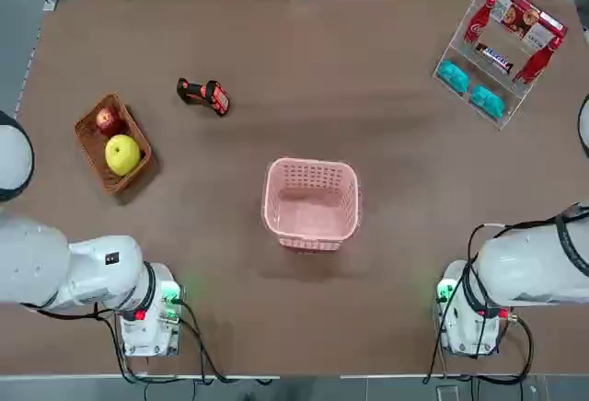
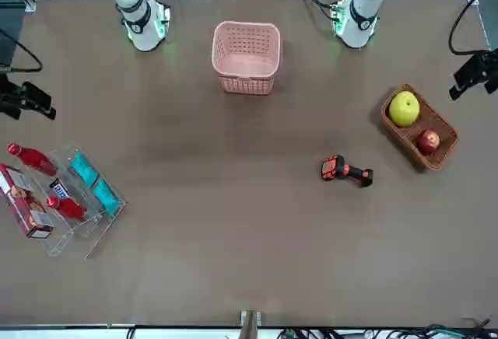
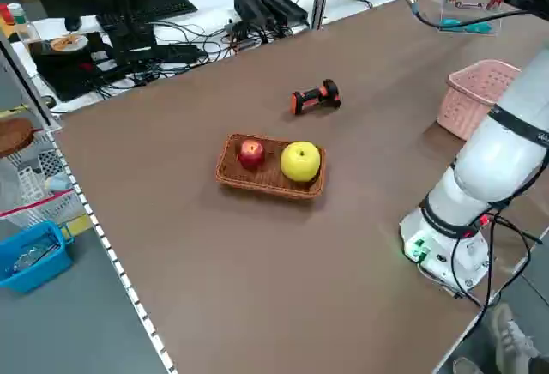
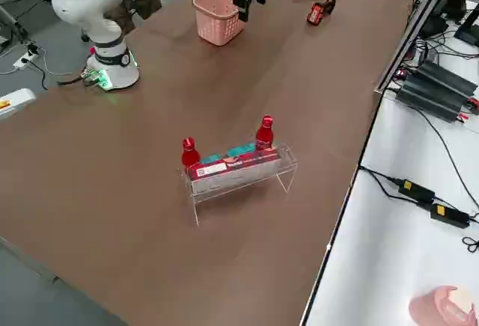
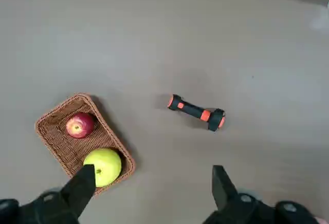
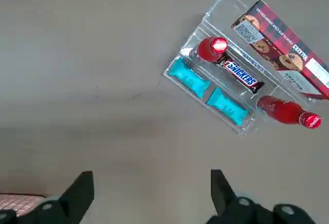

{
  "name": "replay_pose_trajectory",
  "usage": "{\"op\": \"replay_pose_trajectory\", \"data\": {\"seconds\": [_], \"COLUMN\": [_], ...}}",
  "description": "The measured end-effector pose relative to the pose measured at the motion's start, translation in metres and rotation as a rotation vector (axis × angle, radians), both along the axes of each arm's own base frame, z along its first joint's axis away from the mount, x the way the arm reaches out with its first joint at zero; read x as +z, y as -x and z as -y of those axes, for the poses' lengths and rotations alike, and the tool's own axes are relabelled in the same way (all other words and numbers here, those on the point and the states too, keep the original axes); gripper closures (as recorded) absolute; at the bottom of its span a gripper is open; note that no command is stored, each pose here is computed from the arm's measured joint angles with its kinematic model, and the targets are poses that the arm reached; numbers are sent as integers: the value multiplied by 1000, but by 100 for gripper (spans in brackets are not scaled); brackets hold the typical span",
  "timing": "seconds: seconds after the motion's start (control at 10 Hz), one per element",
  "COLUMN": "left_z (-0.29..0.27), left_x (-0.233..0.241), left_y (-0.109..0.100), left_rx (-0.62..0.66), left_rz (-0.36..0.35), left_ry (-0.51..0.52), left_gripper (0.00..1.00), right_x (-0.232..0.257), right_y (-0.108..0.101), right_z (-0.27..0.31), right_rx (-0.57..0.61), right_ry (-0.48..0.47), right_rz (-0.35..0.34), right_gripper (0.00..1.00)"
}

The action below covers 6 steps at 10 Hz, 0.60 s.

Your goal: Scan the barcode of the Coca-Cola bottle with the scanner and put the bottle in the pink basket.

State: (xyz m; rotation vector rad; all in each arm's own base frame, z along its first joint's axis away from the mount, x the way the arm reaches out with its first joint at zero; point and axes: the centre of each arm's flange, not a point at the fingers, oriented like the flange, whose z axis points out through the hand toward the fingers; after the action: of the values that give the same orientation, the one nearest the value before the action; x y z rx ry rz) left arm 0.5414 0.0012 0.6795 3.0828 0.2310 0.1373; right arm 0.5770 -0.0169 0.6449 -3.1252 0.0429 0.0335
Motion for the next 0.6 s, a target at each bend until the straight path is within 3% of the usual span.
{"op": "replay_pose_trajectory", "data": {"seconds": [0.6], "left_z": [-6], "left_x": [-20], "left_y": [-11], "left_rx": [27], "left_rz": [-35], "left_ry": [14], "left_gripper": [0], "right_x": [-2], "right_y": [-2], "right_z": [13], "right_rx": [60], "right_ry": [5], "right_rz": [7], "right_gripper": [0]}}
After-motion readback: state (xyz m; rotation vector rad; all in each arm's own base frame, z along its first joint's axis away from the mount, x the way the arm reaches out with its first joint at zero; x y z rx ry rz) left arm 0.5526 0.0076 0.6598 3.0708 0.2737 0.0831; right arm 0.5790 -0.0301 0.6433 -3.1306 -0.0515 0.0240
